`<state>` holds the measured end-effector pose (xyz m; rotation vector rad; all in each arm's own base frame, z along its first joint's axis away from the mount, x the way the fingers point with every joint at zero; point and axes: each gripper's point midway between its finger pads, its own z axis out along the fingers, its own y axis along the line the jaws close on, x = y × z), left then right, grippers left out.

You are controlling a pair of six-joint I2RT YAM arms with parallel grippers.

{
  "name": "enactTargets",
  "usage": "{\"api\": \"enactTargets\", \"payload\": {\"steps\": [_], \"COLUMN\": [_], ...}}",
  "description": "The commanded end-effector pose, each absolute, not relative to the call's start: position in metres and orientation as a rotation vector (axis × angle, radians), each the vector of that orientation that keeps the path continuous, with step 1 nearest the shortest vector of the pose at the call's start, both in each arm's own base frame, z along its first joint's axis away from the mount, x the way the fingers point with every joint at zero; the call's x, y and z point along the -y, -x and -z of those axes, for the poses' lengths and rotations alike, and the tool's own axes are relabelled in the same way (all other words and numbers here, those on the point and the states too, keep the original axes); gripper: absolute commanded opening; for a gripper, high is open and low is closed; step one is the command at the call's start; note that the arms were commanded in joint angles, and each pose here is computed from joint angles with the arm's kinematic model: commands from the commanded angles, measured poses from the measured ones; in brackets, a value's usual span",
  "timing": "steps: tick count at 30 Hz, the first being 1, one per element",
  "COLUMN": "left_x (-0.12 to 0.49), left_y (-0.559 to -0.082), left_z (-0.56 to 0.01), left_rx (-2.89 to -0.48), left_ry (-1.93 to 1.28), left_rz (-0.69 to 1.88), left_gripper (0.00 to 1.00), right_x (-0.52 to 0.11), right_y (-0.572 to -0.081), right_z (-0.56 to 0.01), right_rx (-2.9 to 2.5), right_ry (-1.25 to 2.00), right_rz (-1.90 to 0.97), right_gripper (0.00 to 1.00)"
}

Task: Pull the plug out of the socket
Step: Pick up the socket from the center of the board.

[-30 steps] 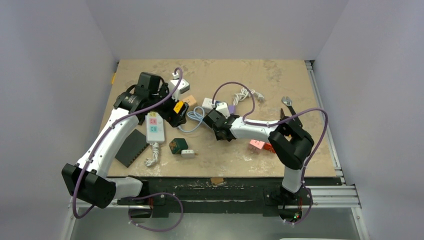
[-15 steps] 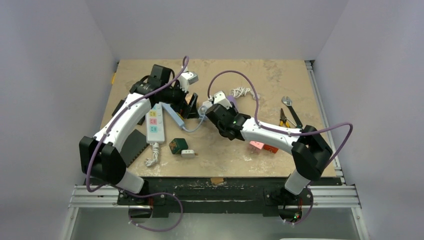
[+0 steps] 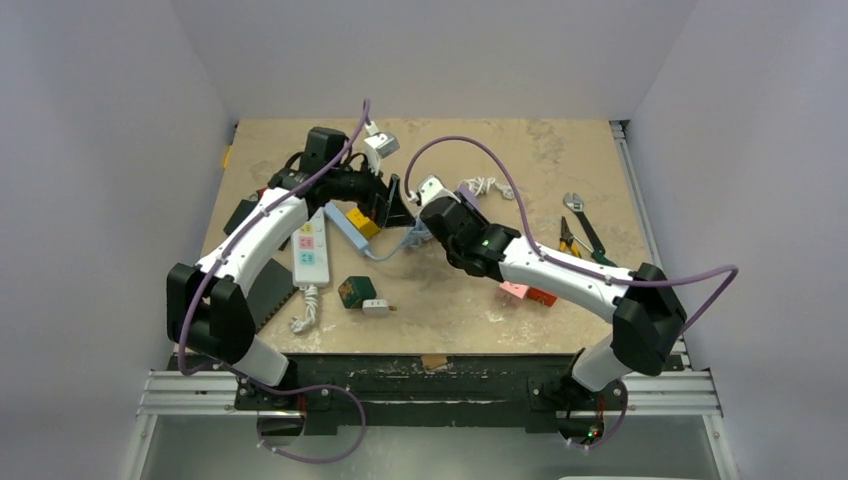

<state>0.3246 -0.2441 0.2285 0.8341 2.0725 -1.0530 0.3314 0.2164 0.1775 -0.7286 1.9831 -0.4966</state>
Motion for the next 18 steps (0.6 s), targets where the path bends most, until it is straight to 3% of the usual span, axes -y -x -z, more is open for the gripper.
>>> {"api": "enactTargets", "payload": {"steps": [1,10,18], "left_x": [0.254,0.205,0.189], "left_y": [-0.308,-0.248,-0.234], "left_z": [-0.243,-0.24,-0.254], "left_rx": [-1.902,-1.589,-1.29], "left_ry": [-0.936,-1.488,-1.565], "left_rz": [1.145,0.76,0.413], "left_gripper": [1.0,1.0,1.0], "right_x": [-0.235,-0.247,-0.251], "right_y": [-0.345,-0.347,-0.358], "right_z": [-0.279,-0.291,-0.297], "right_rx": [-1.772,-1.783,-1.856], "right_ry": [0.581,0.619,0.655], "right_rz": [0.324,0.203,0.059], "right_gripper": [0.0,0.0,0.0]}}
